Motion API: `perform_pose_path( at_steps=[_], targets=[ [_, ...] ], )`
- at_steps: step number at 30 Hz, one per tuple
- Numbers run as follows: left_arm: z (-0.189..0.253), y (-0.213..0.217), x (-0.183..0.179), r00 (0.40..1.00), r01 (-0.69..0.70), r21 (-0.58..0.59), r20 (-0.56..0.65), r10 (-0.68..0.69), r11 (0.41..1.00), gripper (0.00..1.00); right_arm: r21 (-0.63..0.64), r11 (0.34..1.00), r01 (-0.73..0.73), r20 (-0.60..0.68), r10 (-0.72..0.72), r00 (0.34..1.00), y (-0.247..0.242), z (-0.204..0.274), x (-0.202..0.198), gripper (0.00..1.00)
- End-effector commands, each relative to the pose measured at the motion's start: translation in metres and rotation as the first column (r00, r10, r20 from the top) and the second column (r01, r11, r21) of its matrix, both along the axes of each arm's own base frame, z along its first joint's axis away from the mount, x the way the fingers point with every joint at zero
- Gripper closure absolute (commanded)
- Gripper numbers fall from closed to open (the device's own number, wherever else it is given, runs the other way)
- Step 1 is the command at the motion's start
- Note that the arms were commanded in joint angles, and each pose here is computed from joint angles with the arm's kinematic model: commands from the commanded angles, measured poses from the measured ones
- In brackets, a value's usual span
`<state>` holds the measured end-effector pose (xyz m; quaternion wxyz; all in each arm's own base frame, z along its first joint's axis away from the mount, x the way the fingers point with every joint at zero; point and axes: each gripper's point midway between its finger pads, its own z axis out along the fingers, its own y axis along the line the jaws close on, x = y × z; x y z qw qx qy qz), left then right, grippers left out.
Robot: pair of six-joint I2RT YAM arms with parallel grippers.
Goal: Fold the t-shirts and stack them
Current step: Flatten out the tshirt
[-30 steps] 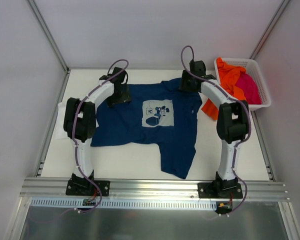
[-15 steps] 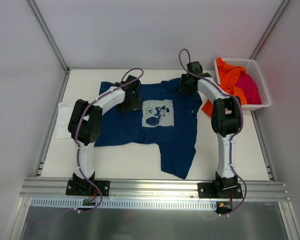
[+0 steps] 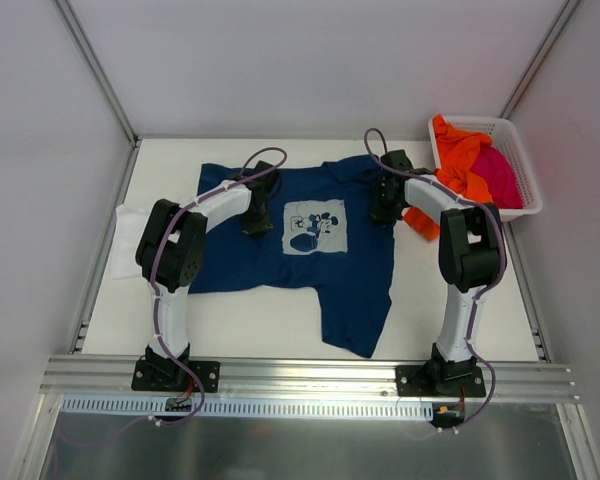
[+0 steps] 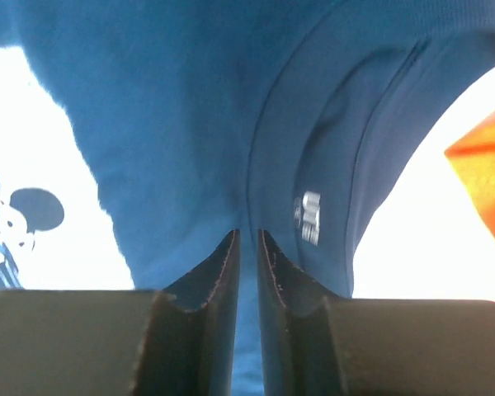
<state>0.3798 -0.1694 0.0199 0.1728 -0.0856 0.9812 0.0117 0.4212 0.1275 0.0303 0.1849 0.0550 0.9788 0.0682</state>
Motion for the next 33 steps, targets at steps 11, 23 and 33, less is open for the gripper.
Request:
perform_pose_path(
  at_steps=[11, 23, 33],
  targets=[
    [-0.001, 0.008, -0.037, 1.000, 0.007, 0.040, -0.023, -0.006, 0.999, 1.00, -0.032, 0.999, -0.034, -0.021, 0.033, 0.999, 0.025, 0.003, -0.083, 0.90],
    [-0.018, 0.006, -0.076, 0.998, 0.030, 0.015, -0.056, -0.029, 0.999, 1.00, -0.065, 0.996, -0.063, -0.065, 0.059, 0.996, 0.035, -0.024, -0.149, 0.99],
    [-0.022, 0.004, -0.120, 0.996, 0.051, 0.021, -0.070, -0.050, 0.998, 1.00, -0.140, 0.989, -0.054, -0.100, 0.041, 0.994, 0.024, -0.040, -0.233, 0.99]
  ],
)
